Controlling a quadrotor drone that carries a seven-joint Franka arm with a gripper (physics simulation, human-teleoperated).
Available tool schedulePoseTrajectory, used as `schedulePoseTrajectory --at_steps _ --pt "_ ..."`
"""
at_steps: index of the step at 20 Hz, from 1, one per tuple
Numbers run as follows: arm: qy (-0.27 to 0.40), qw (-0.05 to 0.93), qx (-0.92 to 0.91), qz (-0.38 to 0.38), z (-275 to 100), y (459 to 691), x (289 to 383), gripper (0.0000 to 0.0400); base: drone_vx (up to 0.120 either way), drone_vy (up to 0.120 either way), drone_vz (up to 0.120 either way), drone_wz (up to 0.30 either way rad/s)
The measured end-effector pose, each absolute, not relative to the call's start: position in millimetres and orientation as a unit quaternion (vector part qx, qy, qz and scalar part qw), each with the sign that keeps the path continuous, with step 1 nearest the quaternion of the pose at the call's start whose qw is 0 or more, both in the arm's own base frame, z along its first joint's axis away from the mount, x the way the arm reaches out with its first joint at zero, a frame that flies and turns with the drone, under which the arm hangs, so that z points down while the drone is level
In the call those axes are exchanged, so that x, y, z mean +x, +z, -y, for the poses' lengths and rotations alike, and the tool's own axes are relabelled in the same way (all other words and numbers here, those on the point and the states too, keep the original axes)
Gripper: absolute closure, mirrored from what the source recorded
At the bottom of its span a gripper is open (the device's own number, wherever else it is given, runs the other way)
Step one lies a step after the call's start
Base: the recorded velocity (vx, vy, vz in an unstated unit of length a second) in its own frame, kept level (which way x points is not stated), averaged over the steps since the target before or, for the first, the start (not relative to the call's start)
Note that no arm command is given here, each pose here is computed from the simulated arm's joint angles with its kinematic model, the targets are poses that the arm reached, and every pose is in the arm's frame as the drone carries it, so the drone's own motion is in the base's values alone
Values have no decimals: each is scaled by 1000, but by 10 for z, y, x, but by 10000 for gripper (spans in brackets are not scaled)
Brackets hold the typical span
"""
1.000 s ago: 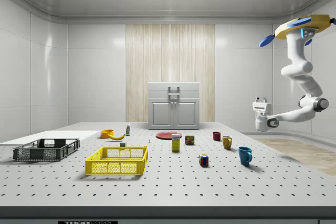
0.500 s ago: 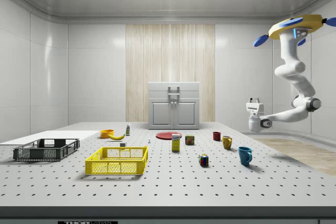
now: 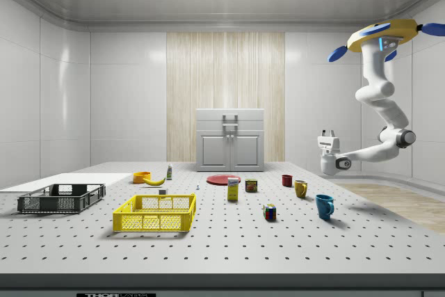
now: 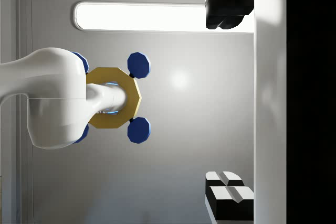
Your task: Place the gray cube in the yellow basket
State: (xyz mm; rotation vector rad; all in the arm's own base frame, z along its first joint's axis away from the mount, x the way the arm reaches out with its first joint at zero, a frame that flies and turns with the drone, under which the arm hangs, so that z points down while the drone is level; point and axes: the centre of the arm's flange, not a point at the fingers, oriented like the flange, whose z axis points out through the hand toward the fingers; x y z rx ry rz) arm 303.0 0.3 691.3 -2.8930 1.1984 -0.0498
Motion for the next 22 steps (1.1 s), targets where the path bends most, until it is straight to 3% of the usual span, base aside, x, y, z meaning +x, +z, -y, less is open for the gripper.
schedulePoseTrajectory --at_steps 22 --pt "-48 -51 -922 -382 -129 6904 3014 0 120 0 0 0"
